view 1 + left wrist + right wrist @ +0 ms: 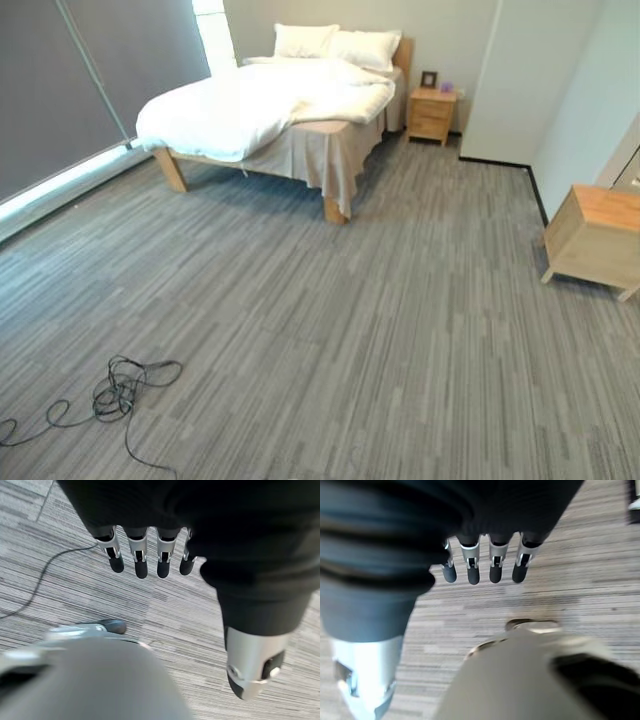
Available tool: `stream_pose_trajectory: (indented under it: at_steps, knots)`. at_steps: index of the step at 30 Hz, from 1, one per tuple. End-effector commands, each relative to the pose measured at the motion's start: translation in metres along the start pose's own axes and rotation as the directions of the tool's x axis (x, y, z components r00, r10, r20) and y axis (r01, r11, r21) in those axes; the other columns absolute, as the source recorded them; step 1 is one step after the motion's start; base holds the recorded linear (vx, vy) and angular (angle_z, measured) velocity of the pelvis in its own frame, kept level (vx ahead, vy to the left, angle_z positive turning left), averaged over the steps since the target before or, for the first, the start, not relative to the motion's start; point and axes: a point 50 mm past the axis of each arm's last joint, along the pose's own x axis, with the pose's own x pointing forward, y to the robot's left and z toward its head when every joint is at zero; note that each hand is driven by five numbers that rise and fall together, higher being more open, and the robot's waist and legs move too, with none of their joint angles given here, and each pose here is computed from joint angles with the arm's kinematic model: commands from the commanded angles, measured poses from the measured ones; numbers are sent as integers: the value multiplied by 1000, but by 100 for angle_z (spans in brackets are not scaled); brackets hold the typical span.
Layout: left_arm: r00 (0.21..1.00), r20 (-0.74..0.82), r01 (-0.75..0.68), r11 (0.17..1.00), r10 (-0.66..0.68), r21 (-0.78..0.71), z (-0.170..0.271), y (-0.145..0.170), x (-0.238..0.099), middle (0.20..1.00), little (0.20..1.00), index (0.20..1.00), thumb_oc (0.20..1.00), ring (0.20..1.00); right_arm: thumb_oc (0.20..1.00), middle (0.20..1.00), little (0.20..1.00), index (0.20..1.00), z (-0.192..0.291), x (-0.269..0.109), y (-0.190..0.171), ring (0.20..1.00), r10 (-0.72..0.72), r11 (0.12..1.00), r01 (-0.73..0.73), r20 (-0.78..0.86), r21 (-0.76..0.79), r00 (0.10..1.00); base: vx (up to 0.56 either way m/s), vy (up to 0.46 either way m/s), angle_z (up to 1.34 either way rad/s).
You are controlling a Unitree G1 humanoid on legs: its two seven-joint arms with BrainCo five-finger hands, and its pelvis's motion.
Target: Making the bed.
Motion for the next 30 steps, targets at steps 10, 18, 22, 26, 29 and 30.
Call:
stream_pose_trajectory:
  at_steps: [10,18,22,26,29,30]
  knots:
    - [959,276,-12,987,58,-163,84,1,1,1000,1000,1000,1000,1000,1000,1000,1000,1000,62,2,17,1000,51,998,-60,207,37,977,33,23,-4]
    - [506,857,276,924,96,-266,208,6,-88,1000,1000,1000,1000,1000,1000,1000,1000,1000,201,-111,94,1000,504,863,-210,759,-459,412,-30,16,-7]
    - [479,874,291,923,87,-251,201,5,-94,1000,1000,1000,1000,1000,1000,1000,1000,1000,201,-132,70,1000,501,864,-239,798,-442,334,299,-540,83]
    - [485,871,338,901,81,-273,199,0,-94,1000,1000,1000,1000,1000,1000,1000,1000,1000,207,-136,53,1000,433,901,-171,838,-398,331,31,-241,159]
    - [501,864,317,919,50,-236,193,-3,-93,1000,1000,1000,1000,1000,1000,1000,1000,1000,202,-131,47,1000,389,921,-177,848,-347,360,151,-60,6]
    - [489,871,318,919,52,-233,194,-1,-95,1000,1000,1000,1000,1000,1000,1000,1000,1000,200,-131,49,1000,394,918,-193,846,-346,359,205,57,-2]
